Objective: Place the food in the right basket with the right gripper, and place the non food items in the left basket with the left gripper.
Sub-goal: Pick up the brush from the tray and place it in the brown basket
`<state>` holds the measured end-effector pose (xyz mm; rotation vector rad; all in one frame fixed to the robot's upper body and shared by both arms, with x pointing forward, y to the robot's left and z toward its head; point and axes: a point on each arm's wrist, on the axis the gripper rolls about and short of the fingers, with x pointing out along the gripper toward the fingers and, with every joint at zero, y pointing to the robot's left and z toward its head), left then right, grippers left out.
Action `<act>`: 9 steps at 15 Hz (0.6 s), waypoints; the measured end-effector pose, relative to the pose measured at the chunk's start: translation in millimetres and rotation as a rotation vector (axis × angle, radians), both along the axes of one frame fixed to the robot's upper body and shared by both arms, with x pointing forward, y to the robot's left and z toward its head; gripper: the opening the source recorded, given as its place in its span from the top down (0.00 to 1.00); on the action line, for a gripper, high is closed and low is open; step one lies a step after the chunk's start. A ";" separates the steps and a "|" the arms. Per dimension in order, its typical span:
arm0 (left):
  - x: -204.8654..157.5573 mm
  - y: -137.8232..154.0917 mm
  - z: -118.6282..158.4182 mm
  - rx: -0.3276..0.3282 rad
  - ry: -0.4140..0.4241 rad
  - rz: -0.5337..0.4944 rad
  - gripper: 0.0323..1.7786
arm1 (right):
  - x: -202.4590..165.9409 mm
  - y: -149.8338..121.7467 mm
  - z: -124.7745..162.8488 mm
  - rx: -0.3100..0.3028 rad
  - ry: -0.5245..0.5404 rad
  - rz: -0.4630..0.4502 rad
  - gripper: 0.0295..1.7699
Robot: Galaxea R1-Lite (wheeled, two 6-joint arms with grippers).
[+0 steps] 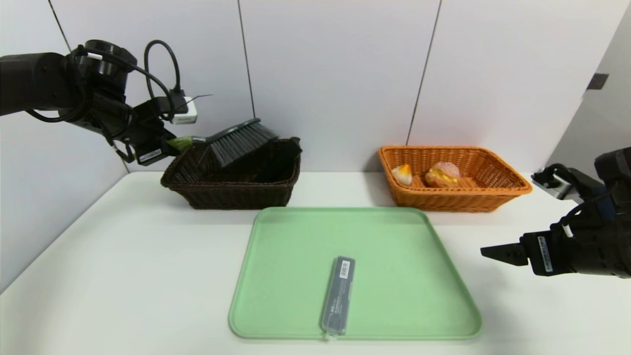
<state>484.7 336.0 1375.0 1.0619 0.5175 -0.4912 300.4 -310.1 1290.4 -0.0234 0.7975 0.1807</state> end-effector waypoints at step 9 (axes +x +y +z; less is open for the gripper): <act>-0.6 -5.0 -6.3 0.032 0.033 -0.018 0.74 | 0.1 -0.4 0.0 0.003 0.001 -0.003 0.03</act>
